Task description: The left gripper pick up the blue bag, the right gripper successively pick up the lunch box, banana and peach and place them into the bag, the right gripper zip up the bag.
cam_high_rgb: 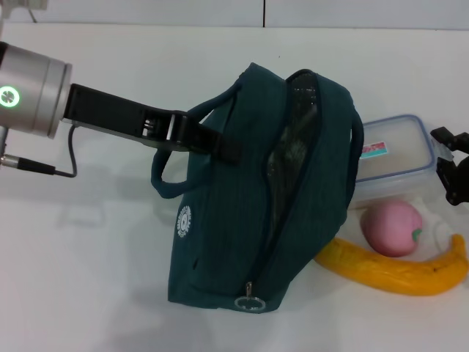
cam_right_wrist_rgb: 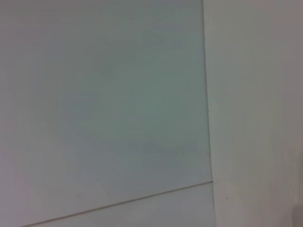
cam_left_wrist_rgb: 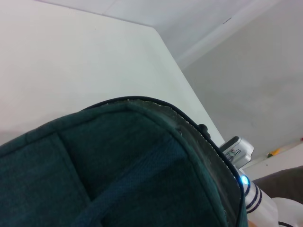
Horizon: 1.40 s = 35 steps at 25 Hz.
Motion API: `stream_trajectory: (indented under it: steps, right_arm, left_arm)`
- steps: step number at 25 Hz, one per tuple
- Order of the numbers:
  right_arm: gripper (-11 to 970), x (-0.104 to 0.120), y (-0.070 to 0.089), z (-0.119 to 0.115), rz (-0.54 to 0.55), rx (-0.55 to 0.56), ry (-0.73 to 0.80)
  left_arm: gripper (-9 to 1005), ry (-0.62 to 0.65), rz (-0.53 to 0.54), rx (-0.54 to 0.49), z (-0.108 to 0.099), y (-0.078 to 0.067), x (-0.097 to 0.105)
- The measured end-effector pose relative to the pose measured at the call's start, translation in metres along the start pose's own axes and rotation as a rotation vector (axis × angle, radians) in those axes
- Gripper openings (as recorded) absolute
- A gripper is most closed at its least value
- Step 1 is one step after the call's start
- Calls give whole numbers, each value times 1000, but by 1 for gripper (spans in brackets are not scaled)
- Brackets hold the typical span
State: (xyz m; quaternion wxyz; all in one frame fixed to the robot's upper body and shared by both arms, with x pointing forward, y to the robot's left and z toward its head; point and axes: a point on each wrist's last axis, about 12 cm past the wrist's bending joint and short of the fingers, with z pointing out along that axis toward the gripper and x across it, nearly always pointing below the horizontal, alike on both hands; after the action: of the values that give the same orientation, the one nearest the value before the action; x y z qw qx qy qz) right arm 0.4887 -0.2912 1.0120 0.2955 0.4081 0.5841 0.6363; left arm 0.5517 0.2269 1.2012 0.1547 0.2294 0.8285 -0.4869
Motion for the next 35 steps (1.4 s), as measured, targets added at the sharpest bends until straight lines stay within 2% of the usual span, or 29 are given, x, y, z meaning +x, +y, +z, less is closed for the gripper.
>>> stream_trajectory:
  steps: [13, 27, 29, 30, 35]
  right_arm:
    - [119, -7, 8, -20, 31, -111, -71]
    - [86, -13, 6, -26, -2, -77, -82]
    - [86, -19, 6, -30, -61, -52, -94]
    - [86, -24, 7, -32, -152, -30, -99]
    - [87, -35, 14, -31, -298, 2, -68]
  left_arm:
    - [62, -74, -8, -23, -23, 6, -4]
    - [63, -73, -23, -20, -21, 8, 1]
    - [63, -72, -22, -17, -20, 8, 1]
    - [63, -71, -20, -16, -20, 8, 1]
    - [63, -68, -20, -14, -19, 8, 2]
